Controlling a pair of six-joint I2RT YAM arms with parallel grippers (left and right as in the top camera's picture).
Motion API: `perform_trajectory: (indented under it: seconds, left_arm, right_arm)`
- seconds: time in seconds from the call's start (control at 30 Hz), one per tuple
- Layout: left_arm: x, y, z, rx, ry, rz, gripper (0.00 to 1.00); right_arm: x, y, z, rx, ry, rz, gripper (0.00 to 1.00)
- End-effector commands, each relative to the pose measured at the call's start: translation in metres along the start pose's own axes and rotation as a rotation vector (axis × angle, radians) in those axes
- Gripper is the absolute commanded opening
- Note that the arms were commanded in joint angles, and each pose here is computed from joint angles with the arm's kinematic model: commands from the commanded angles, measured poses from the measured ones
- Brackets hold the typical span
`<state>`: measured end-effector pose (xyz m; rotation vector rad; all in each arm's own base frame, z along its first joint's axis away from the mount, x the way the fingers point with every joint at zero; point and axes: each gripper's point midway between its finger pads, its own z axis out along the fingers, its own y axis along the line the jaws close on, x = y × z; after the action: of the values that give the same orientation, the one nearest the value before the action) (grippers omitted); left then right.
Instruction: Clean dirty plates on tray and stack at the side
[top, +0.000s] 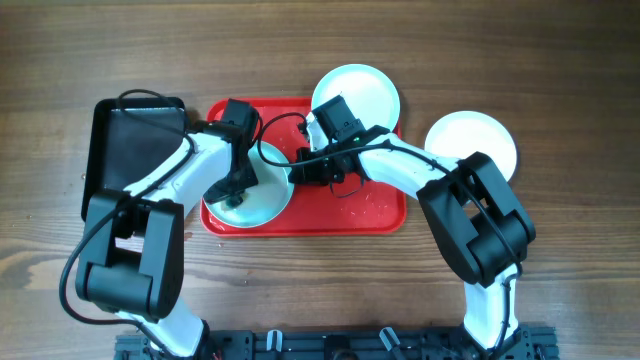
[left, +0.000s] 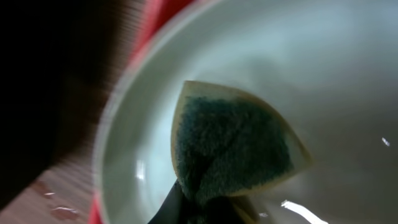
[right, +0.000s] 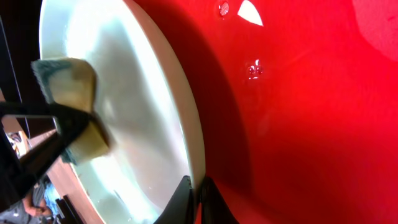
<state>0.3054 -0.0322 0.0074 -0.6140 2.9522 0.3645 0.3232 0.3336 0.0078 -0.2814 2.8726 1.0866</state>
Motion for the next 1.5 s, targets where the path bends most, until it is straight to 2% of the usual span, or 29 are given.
perform_trajectory:
  seconds: [0.0,0.17,0.3,0.4,0.5,0.57,0.73,0.93,1.17,1.3,1.47]
  left_arm:
    - [-0.002,0.046,0.02,-0.235,-0.05,-0.104,0.04]
    - [0.004,0.042,0.02,-0.213,-0.015,-0.089,0.04]
    - [0.017,-0.008,0.017,0.057,0.117,0.045,0.04]
    - [0.022,-0.073,-0.01,0.424,0.207,0.134,0.04]
    - [0.003,-0.117,-0.045,0.681,0.174,0.169,0.04]
    - [-0.015,-0.129,-0.06,0.735,0.115,0.16,0.04]
    - [-0.062,-0.13,-0.08,0.789,0.004,0.088,0.04]
    - [-0.109,-0.089,-0.077,0.786,-0.046,-0.059,0.04]
    - [-0.099,-0.071,-0.066,0.738,0.027,-0.093,0.04]
    - [-0.087,-0.068,-0.059,0.668,0.05,-0.083,0.04]
    - [-0.081,-0.066,-0.053,0.577,0.032,-0.061,0.04]
  right_arm:
    - [0.008,-0.008,0.007,0.018,0.026,0.004,0.04]
    - [0.008,-0.008,0.007,0.019,0.026,0.004,0.04]
    - [0.009,-0.009,0.007,0.022,0.029,0.007,0.04]
    - [0.014,-0.013,0.007,0.041,0.045,0.022,0.04]
    - [0.017,-0.017,0.006,0.063,0.053,0.034,0.04]
    - [0.017,-0.018,0.006,0.066,0.055,0.048,0.04]
    - [0.02,-0.023,0.006,0.092,0.061,0.081,0.04]
    - [0.019,-0.024,0.002,0.111,0.049,0.099,0.04]
    - [-0.004,-0.026,-0.046,0.323,-0.078,0.042,0.04]
    - [-0.008,-0.032,-0.093,0.539,-0.181,-0.037,0.04]
    - [-0.004,-0.032,-0.13,0.75,-0.273,-0.109,0.04]
